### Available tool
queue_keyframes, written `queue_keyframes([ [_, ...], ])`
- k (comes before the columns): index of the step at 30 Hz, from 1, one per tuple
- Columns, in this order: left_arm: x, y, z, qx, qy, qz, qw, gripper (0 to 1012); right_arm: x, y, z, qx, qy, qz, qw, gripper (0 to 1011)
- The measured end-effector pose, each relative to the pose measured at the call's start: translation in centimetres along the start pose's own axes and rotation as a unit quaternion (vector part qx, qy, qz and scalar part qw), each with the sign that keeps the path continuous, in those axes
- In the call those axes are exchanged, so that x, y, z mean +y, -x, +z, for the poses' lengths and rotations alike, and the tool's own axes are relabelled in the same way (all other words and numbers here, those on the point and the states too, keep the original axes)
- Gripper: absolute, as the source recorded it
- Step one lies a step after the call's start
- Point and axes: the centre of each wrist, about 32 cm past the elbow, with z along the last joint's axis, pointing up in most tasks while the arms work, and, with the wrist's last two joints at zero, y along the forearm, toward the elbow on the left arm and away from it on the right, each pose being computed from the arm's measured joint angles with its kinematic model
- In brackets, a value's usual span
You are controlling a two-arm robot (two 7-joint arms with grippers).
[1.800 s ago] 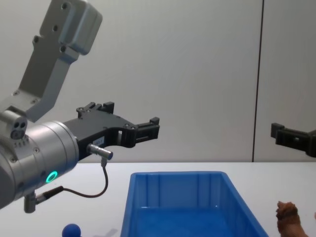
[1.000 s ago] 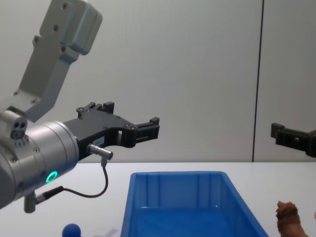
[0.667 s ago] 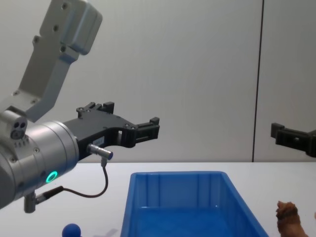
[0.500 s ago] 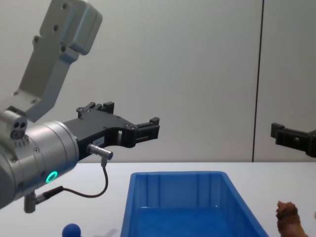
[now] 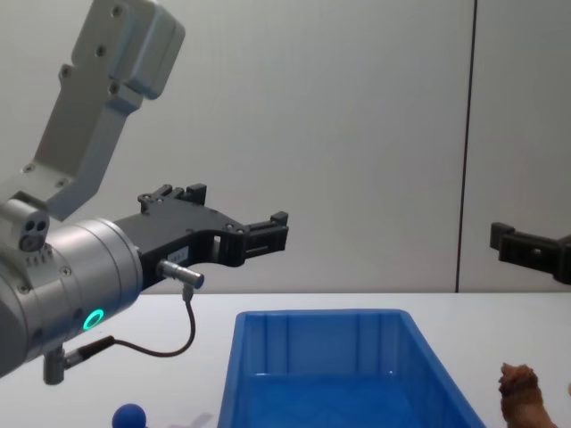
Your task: Pick up the two dolls from the table and place them into the box.
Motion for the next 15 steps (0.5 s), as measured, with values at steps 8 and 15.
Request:
queue_keyframes([
  [8, 0.00, 0.00, 0.00, 0.000, 0.000, 0.000, 1.0000, 1001, -0.19, -0.09, -0.06, 0.005, 0.013, -0.018, 0.9997, 1001],
  [15, 0.00, 0.00, 0.00, 0.000, 0.000, 0.000, 1.0000, 1001, -0.58, -0.24, -0.01, 0.007, 0.032, -0.041, 0.9986, 1001],
])
